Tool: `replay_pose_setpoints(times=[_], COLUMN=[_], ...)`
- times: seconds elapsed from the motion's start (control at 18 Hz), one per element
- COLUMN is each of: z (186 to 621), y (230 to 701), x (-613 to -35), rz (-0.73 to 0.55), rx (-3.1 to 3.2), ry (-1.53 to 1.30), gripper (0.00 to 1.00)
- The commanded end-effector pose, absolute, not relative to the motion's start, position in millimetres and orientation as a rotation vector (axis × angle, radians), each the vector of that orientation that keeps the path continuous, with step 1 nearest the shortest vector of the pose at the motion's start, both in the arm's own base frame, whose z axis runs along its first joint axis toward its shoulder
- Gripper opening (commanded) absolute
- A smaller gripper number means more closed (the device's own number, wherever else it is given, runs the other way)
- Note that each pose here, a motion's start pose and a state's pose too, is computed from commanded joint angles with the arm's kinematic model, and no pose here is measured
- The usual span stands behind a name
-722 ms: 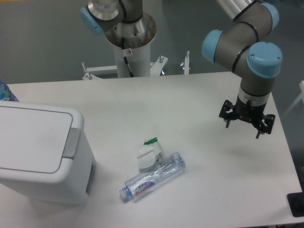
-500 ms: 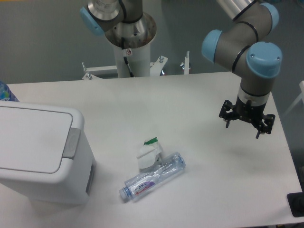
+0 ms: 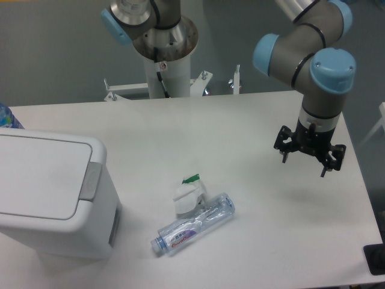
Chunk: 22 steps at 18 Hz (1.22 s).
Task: Open the trash can
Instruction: 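Move the gripper over to the lid edge of the white trash can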
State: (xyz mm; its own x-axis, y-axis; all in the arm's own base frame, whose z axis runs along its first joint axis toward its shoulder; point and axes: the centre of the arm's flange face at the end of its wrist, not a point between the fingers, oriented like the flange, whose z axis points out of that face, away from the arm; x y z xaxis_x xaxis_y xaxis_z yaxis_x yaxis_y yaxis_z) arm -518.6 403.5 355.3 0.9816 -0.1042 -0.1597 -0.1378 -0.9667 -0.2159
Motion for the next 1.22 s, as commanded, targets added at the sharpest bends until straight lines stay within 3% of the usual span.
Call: replay_pose_setpoints(times=[0.28,1.22], z=[367,474], y=[406,545], x=[-485,-348], rz=[0.120,-0.174], rx=[-2.802,-2.495], ry=[-0.039,-0.479], gripper=[1.00,1.00])
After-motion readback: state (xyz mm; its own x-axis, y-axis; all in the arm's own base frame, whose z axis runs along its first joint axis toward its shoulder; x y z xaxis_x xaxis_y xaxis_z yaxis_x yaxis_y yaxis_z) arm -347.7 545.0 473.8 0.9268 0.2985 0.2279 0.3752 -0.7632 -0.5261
